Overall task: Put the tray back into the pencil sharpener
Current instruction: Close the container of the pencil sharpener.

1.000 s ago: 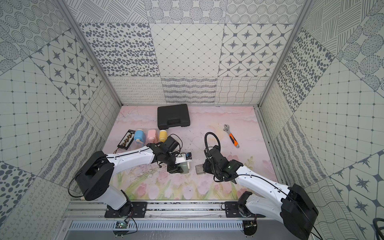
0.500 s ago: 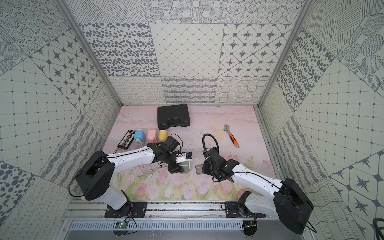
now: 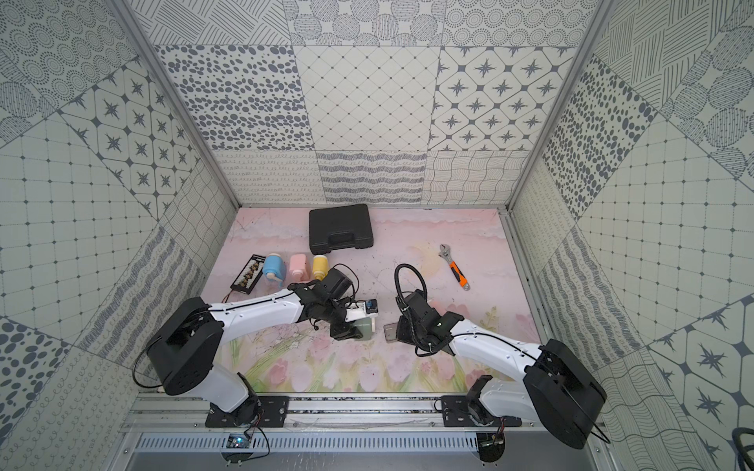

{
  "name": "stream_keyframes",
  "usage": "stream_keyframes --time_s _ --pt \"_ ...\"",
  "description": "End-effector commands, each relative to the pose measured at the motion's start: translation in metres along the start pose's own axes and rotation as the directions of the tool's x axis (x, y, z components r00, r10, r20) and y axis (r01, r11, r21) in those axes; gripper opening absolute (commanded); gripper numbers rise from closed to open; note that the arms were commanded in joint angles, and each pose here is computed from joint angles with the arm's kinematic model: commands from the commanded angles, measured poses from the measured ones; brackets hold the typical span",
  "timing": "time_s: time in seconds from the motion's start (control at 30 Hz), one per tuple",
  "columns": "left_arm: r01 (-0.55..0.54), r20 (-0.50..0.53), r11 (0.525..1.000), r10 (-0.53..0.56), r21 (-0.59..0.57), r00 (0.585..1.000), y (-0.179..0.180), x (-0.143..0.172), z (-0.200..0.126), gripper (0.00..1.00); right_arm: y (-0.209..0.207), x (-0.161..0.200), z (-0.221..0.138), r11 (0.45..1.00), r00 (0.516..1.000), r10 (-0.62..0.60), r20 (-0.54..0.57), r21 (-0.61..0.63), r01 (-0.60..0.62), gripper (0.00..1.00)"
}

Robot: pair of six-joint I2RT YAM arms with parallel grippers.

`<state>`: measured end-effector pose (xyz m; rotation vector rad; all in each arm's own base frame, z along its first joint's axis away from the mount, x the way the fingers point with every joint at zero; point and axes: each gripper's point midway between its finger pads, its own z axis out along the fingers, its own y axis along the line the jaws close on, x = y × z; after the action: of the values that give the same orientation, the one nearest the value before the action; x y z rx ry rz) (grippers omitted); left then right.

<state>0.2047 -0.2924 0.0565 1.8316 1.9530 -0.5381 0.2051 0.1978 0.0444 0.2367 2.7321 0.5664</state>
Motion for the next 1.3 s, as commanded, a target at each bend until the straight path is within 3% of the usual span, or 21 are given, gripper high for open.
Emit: stream_keyframes --time_s 0.0,0.37,0.77,1.27 --pt "-0.028 0.053 0.999 0.026 0.039 0.998 -0.011 -0.011 0.002 0.61 0.002 -0.011 -0.001 1.0 0.999 0.003 0.039 -0.026 -0.002 0.34" --pt "-0.053 0.077 0.999 0.052 0.009 0.996 -0.013 -0.019 0.008 0.6 0.017 -0.006 0.012 0.996 1.0 -0.005 -0.012 -0.089 0.004 0.25" --pt "-0.06 0.072 0.998 0.06 0.007 0.996 -0.015 -0.019 0.012 0.61 0.04 0.001 0.021 0.983 0.998 0.034 -0.048 -0.177 -0.042 0.23" --pt "-0.065 0.057 0.998 0.065 -0.009 0.996 -0.013 -0.016 0.011 0.62 0.026 0.0 0.022 0.989 0.995 0.098 -0.028 -0.106 -0.1 0.21"
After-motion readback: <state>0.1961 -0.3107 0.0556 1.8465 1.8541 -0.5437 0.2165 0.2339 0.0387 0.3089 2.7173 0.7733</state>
